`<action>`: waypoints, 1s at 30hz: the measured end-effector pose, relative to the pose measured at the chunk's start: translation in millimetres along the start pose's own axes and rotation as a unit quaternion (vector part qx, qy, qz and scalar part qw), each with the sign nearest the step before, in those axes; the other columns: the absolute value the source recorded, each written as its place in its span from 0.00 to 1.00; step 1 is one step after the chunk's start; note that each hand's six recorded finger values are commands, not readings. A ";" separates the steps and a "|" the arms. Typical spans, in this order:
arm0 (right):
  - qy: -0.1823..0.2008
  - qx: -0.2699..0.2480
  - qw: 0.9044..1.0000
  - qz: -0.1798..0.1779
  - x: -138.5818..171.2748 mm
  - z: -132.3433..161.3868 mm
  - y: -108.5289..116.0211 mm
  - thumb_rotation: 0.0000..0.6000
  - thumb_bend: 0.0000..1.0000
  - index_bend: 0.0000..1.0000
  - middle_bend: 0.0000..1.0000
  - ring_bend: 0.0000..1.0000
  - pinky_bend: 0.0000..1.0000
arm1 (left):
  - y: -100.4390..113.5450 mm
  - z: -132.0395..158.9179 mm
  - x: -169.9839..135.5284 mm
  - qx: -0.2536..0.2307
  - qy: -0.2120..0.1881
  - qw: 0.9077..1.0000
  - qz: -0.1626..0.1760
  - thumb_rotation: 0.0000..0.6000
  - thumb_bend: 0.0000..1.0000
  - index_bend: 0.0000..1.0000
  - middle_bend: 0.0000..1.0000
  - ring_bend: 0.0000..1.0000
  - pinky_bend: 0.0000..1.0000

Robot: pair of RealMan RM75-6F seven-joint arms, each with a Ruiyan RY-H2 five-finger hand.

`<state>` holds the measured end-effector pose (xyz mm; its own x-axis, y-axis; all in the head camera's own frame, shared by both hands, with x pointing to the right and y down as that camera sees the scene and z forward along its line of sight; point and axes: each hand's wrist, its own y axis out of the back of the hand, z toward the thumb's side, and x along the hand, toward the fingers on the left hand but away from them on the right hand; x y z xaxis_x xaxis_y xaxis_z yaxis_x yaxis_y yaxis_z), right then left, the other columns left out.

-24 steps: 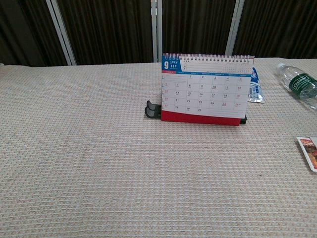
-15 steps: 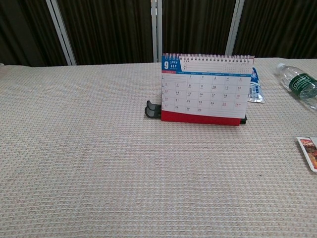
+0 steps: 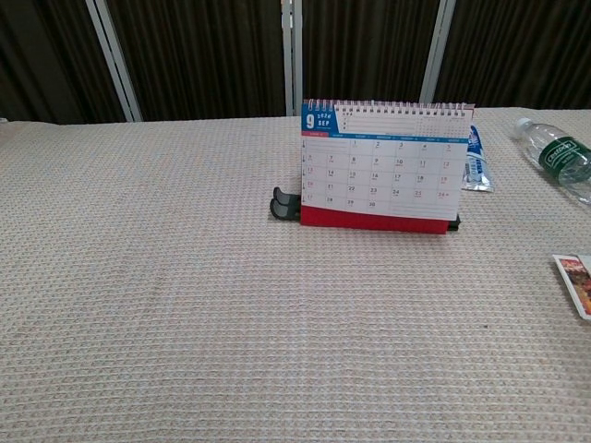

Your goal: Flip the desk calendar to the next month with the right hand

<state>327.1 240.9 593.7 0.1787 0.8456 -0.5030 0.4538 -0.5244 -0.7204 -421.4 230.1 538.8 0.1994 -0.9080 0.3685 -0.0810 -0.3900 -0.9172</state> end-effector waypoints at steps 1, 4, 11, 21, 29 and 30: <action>-0.006 -0.029 1.000 0.010 -4.8 3.1 -4.5 1.00 0.48 0.00 0.83 0.75 0.73 | 0.4 0.1 -0.2 -0.001 -0.001 1.000 0.000 1.00 0.11 0.00 0.00 0.00 0.00; -0.034 -0.137 0.989 0.047 -24.8 11.7 -22.1 1.00 0.51 0.00 0.84 0.75 0.73 | 3.1 1.0 -1.2 -0.004 -0.003 1.000 0.004 1.00 0.11 0.00 0.00 0.00 0.00; -0.084 -0.278 0.950 0.116 -60.7 29.4 -61.5 1.00 0.51 0.00 0.79 0.72 0.70 | 5.5 3.2 -2.3 -0.010 -0.009 1.000 0.007 1.00 0.11 0.00 0.00 0.00 0.00; -0.116 -0.342 0.924 0.129 -88.6 29.7 -93.3 1.00 0.50 0.00 0.78 0.71 0.69 | 6.5 2.9 -0.1 -0.015 -0.011 1.000 0.006 1.00 0.11 0.00 0.00 0.00 0.00; -0.124 -0.348 0.921 0.123 -96.0 24.8 -98.9 1.00 0.50 0.00 0.78 0.71 0.68 | 6.5 2.0 1.3 -0.017 -0.011 1.000 0.005 1.00 0.11 0.00 0.00 0.00 0.00; -0.126 -0.349 0.920 0.123 -96.9 24.1 -99.6 1.00 0.50 0.00 0.78 0.71 0.68 | 6.3 1.9 1.7 -0.017 -0.011 1.000 0.005 1.00 0.11 0.00 0.00 0.00 0.00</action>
<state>243.4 208.8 702.7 0.1837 0.6136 -0.7679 0.8925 -0.4316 -0.1314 -419.7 226.3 533.3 0.2198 -0.9083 0.3559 -0.1155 -0.3865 -0.9150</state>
